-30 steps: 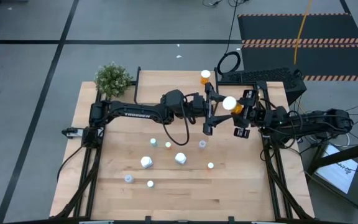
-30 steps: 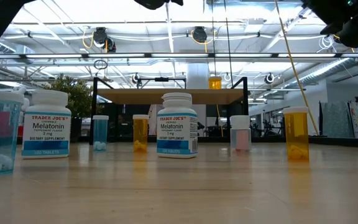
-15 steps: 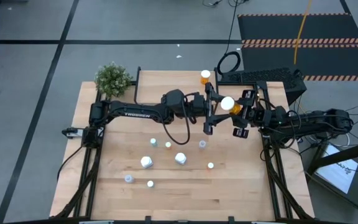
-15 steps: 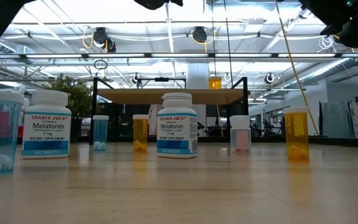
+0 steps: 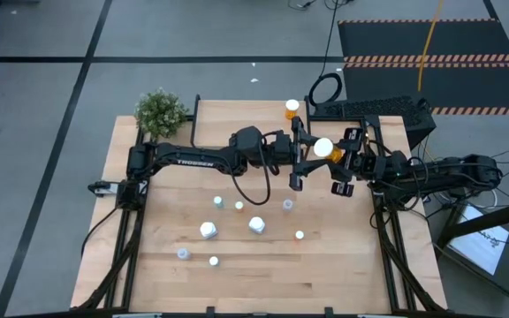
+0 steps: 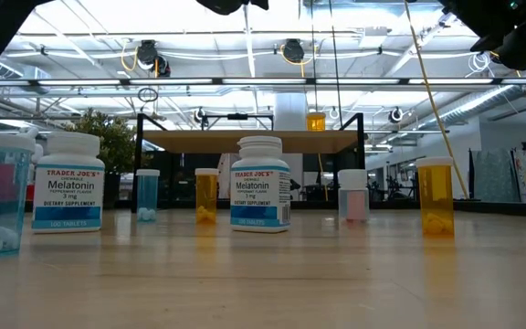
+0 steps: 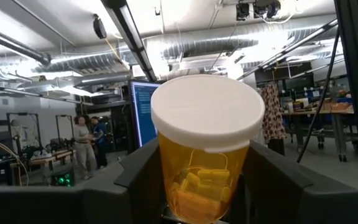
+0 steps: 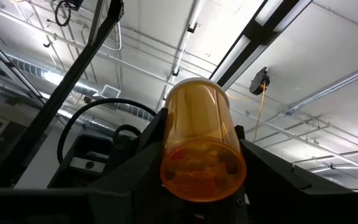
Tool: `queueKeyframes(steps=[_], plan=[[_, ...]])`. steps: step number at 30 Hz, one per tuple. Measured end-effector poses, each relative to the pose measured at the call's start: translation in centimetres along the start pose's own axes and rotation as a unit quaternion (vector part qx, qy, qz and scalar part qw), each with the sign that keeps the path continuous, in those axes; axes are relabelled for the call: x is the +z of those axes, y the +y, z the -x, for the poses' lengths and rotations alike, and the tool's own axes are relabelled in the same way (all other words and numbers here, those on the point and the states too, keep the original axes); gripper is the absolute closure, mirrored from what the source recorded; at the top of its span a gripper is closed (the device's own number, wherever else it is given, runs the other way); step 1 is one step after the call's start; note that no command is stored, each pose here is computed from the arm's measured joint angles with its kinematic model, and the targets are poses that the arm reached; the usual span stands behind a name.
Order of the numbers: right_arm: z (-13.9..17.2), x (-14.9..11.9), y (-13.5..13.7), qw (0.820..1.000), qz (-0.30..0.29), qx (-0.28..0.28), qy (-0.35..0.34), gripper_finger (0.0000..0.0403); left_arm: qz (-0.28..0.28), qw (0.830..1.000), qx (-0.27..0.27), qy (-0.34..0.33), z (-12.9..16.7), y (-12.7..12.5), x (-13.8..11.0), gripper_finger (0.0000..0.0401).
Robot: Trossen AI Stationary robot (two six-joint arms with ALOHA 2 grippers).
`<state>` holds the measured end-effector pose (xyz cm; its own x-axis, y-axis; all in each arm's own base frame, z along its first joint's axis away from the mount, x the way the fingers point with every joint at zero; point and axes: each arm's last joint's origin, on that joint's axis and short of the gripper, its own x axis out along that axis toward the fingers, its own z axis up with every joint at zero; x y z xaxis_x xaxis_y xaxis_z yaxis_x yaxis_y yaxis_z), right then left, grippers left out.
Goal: Pick and place medicine bottles onto shelf by color
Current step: Put the big orange pill bottle on the shelf aligned with the big orange pill bottle
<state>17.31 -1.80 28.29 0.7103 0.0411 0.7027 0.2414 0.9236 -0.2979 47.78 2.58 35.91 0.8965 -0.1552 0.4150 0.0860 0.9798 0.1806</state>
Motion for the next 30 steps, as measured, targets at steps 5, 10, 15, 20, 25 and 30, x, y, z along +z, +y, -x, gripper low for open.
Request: queueKeyframes(steps=[5,10,15,20,25,30], plan=[[0.0,-0.1,0.0,1.0,-0.015,-0.003,0.007,0.0193,0.012,1.0,0.0,0.001,0.0,0.0,0.0,0.0195],[0.1,-0.9,0.0,0.998,-0.026,-0.023,0.06,0.015,0.029,1.0,0.001,0.003,0.1,0.3,-0.1,0.0196],[0.1,-1.2,0.1,0.996,-0.036,-0.024,0.079,0.0123,0.046,0.999,-0.013,0.014,0.3,0.9,-0.4,0.0193],[0.3,-1.8,0.2,0.99,-0.052,-0.042,0.127,0.012,0.058,0.997,-0.011,0.05,0.6,1.8,-0.1,0.0192],[1.0,-2.1,0.0,0.975,-0.068,-0.072,0.2,0.012,0.05,0.994,-0.004,0.102,1.4,2.8,1.5,0.0192],[1.9,-2.1,0.0,0.955,-0.083,-0.094,0.27,0.0119,0.034,0.987,0.012,0.154,2.3,4.1,2.0,0.0192]])
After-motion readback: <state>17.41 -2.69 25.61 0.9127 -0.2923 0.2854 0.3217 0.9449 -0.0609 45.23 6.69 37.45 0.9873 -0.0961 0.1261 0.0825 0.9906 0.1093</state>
